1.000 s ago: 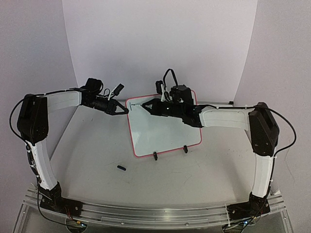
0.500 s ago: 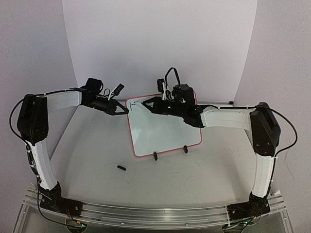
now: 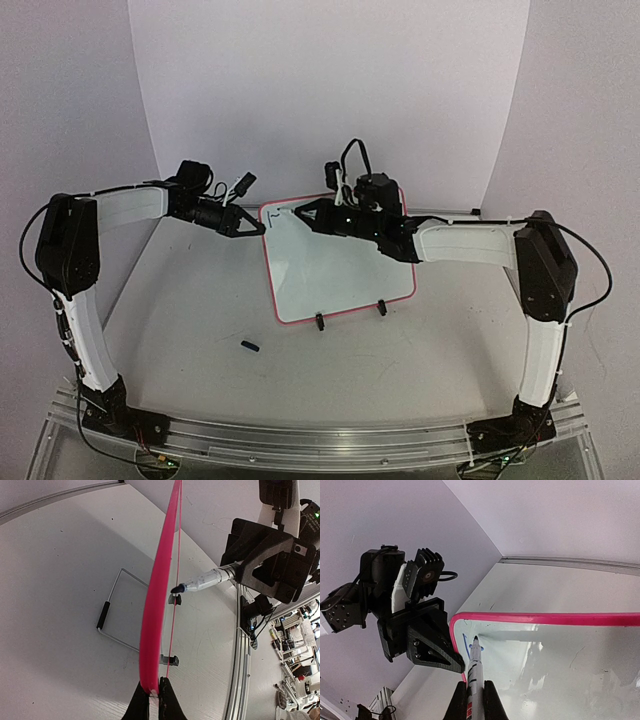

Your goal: Write a sentence on the whiteboard

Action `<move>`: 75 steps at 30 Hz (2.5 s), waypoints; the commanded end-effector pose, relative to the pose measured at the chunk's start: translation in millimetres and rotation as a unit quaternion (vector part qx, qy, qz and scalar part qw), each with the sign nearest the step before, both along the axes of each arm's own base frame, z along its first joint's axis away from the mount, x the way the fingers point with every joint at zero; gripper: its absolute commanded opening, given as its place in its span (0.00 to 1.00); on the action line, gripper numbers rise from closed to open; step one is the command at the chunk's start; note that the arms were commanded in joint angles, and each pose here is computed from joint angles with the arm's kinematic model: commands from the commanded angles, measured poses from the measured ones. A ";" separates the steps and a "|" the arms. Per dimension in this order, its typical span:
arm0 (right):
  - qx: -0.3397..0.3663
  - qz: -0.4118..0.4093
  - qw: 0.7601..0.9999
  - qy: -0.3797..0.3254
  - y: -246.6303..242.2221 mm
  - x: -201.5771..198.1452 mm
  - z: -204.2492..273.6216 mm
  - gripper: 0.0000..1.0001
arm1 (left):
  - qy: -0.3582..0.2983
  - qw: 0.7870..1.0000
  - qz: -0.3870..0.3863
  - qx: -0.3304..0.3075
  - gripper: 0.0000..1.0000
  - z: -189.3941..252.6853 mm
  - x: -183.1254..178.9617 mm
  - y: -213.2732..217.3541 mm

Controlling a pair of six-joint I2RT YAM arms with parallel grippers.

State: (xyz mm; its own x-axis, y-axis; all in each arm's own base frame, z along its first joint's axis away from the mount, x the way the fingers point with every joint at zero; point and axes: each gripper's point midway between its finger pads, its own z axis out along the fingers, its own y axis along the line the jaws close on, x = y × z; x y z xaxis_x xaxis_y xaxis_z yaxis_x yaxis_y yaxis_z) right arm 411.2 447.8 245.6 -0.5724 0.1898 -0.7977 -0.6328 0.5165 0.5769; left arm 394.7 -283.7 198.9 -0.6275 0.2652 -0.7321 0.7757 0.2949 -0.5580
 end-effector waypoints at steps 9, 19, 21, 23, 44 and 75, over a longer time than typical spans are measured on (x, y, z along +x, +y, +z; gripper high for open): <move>-0.006 -0.020 1.000 -0.012 -6.5 6.6 8.8 0.00 | -0.025 0.999 -0.022 0.015 0.00 6.3 -12.5 -14.0; -0.019 -0.011 1.000 0.013 -14.9 -7.9 -10.3 0.00 | -0.026 0.999 -0.022 0.017 0.00 6.5 -12.6 -14.4; -0.019 -0.009 1.000 0.016 -16.5 -11.0 -12.0 0.00 | -0.025 0.999 -0.022 0.016 0.00 6.7 -12.7 -14.5; -0.018 -0.006 1.000 0.015 -17.5 -13.7 -10.9 0.00 | -0.027 0.999 -0.023 0.016 0.00 7.4 -13.1 -14.3; 0.023 -0.010 1.000 -0.009 -19.9 -14.1 25.9 0.00 | -0.027 0.999 -0.023 0.019 0.00 5.7 -14.0 -15.6; -0.012 -0.022 1.000 0.009 -14.4 2.3 -2.3 0.00 | -0.027 0.999 -0.026 0.023 0.00 3.5 -14.7 -17.0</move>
